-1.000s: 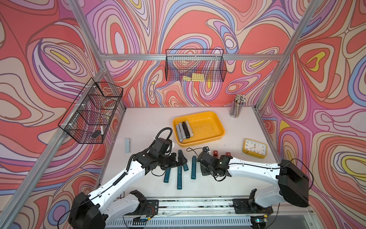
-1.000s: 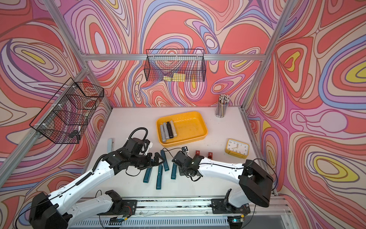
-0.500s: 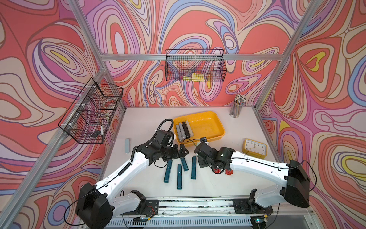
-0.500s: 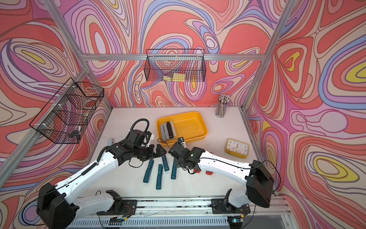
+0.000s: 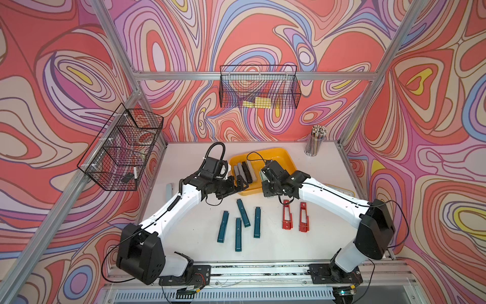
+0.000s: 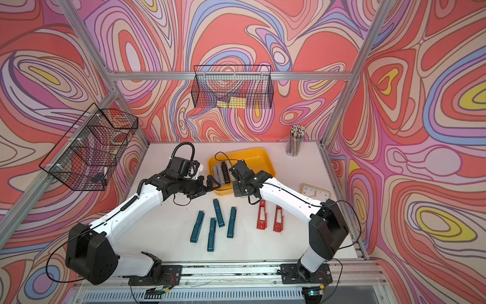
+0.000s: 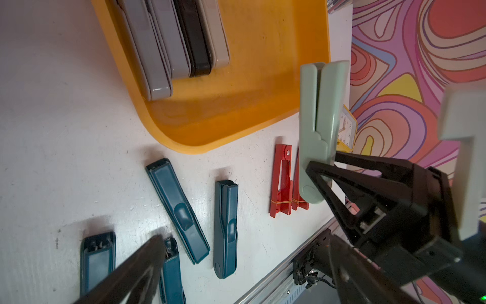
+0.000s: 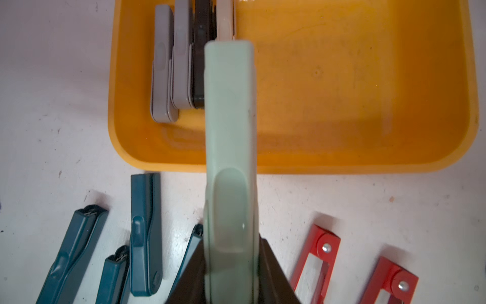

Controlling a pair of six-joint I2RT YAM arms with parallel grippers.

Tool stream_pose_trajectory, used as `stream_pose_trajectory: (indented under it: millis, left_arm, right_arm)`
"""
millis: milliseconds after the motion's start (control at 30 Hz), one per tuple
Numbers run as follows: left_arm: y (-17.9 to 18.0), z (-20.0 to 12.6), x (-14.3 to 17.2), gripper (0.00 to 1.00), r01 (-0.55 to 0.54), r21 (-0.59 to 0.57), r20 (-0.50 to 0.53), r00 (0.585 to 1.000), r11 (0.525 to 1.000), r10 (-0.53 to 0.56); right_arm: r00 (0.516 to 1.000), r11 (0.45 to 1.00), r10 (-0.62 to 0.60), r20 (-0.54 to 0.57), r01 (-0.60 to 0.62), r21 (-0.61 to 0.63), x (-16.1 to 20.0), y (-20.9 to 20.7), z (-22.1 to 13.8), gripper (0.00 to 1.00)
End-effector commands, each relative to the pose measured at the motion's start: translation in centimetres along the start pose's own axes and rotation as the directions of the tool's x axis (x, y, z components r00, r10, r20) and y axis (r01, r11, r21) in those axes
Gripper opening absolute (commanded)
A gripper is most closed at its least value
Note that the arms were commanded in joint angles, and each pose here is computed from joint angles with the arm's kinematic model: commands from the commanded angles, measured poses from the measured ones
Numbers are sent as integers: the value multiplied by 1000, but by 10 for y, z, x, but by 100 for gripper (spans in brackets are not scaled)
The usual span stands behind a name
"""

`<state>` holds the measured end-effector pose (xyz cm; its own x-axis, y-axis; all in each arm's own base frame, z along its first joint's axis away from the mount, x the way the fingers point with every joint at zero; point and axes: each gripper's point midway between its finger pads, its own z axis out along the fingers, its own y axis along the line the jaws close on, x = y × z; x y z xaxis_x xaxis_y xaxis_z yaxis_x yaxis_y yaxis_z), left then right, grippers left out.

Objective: Put the pruning pliers into the storage box
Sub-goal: Pick up the pruning pliers from the center of the board, then place the pruning pliers in the storage box.

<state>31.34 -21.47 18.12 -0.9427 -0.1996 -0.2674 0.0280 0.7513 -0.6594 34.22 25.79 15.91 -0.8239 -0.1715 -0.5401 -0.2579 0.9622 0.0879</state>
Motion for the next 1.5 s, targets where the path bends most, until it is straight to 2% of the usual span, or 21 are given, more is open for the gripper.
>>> stream_pose_trajectory:
  millis: [0,300,733,1467]
  left_arm:
    - [-10,1,-25,99,-26,40,20,999,999,25]
    - [-9,16,-70,99,-13,24,39,999,1000,12]
    - [17,32,-108,99,38,-13,81,996,999,-37]
    - [47,48,-111,99,78,-68,90,993,995,-71]
  right_arm:
    - [999,998,-47,14,47,-41,-30,0,11,5]
    - [1000,998,-24,12,24,-65,-73,-19,47,5]
    - [1000,996,-25,5,25,-83,-93,-34,89,4]
    - [1000,994,-21,-2,20,-105,-99,-35,142,4]
